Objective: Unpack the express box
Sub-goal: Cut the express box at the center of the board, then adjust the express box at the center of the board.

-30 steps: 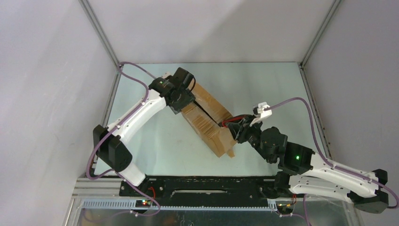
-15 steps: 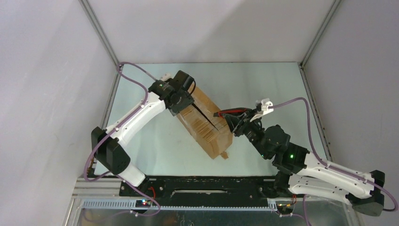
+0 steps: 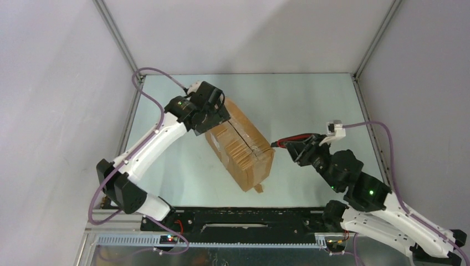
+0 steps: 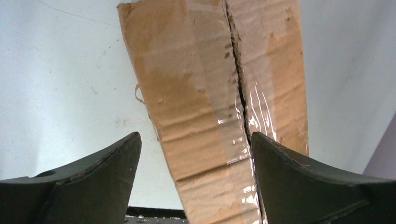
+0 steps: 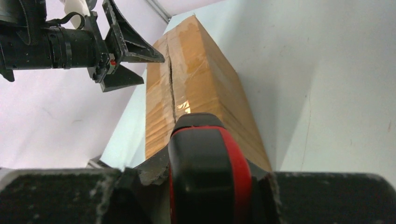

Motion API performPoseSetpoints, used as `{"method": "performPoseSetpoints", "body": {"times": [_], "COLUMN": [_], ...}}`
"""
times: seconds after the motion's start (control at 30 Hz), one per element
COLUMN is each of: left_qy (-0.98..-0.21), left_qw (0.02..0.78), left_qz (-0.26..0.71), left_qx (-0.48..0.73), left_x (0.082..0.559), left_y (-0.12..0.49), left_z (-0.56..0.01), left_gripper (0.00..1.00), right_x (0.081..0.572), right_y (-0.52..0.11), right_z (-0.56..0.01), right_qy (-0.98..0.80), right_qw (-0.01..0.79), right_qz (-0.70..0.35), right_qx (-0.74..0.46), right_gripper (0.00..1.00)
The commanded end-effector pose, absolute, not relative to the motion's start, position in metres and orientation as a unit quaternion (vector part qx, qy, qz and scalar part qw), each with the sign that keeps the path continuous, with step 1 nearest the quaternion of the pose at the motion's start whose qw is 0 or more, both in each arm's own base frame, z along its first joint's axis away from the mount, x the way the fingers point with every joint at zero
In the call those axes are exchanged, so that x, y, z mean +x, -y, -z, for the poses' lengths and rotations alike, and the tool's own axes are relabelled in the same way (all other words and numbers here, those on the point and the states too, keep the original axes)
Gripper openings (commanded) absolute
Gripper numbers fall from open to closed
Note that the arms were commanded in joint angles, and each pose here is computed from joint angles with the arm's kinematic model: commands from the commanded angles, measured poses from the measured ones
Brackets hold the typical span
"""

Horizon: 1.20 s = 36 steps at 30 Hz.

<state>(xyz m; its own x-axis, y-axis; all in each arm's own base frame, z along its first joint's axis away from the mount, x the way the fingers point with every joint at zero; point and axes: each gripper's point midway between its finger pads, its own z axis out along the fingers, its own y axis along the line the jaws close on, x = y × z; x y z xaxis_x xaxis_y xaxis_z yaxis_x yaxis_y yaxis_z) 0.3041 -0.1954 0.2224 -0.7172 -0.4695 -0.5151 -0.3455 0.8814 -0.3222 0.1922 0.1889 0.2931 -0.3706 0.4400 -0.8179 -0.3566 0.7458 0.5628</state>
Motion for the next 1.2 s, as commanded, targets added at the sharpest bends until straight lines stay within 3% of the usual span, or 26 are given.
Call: {"method": "performPoseSetpoints", "body": {"times": [0.0,0.27,0.4,0.6,0.87,1.17], "left_qy": [-0.92,-0.91,-0.915,-0.902,-0.904,-0.896], "left_qw": [0.33,0.39,0.37,0.367,0.31,0.271], "left_qz": [0.126,0.065,0.035,0.074,0.099,0.086], "left_qx": [-0.169,-0.122,-0.156,-0.214,-0.277,-0.341], "left_x": [0.294,0.292,0.309,0.367,0.432,0.371], "left_y": [0.194,0.153,0.122,0.105,0.105,0.099], "left_z": [-0.247,-0.279,-0.261,-0.249,-0.212,-0.164], "left_gripper": [0.92,0.99,1.0,1.0,0.98,0.96], "right_x": [0.173,0.154,0.15,0.152,0.166,0.2], "right_y": [-0.182,-0.19,-0.202,-0.2,-0.199,-0.197], "right_z": [-0.273,-0.23,-0.217,-0.204,-0.198,-0.201], "right_qy": [-0.769,-0.805,-0.812,-0.819,-0.82,-0.813], "right_qw": [0.508,0.442,0.417,0.414,0.437,0.462], "right_qz": [-0.383,-0.392,-0.405,-0.393,-0.365,-0.349], "right_qx": [0.058,0.051,0.047,0.055,0.058,0.064], "right_gripper": [0.0,0.0,0.0,0.0,0.0,0.0]}}
